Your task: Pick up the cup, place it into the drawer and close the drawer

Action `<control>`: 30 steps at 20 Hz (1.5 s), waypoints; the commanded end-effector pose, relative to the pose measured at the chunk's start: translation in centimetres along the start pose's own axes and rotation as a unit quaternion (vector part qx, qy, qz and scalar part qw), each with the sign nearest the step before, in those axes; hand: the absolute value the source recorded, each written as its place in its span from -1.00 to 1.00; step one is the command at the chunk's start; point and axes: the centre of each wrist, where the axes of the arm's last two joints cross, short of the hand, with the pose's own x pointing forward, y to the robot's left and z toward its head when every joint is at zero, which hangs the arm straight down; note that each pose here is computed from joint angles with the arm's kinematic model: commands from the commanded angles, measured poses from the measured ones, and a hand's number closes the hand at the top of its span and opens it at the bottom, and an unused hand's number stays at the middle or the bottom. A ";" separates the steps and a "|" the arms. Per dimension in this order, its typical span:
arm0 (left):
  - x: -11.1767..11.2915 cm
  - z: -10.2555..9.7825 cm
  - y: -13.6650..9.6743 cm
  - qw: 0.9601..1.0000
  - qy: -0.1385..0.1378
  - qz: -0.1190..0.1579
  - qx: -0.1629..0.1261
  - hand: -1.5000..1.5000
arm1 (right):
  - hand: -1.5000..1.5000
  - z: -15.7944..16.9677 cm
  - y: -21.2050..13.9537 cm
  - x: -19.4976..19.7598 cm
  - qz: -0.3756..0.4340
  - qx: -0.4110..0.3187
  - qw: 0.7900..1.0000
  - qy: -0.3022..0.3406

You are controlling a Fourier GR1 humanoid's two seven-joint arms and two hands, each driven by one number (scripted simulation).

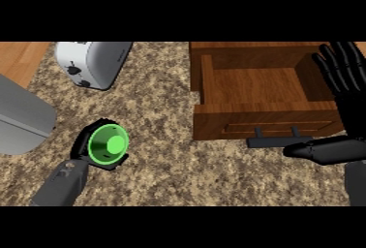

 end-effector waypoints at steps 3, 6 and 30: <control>-0.6 0.4 -0.9 0.984 -0.113 0.019 0.134 1.00 | -1.00 0.1 1.1 -1.1 -0.008 -0.007 1.000 0.007; -0.3 -0.9 -1.5 0.968 -0.131 0.011 0.212 1.00 | -1.00 0.5 0.5 0.3 0.003 -0.008 1.000 0.000; 21.1 -23.7 -17.0 0.986 -0.166 -0.014 0.014 1.00 | -1.00 0.7 0.9 -0.6 0.009 -0.020 1.000 0.011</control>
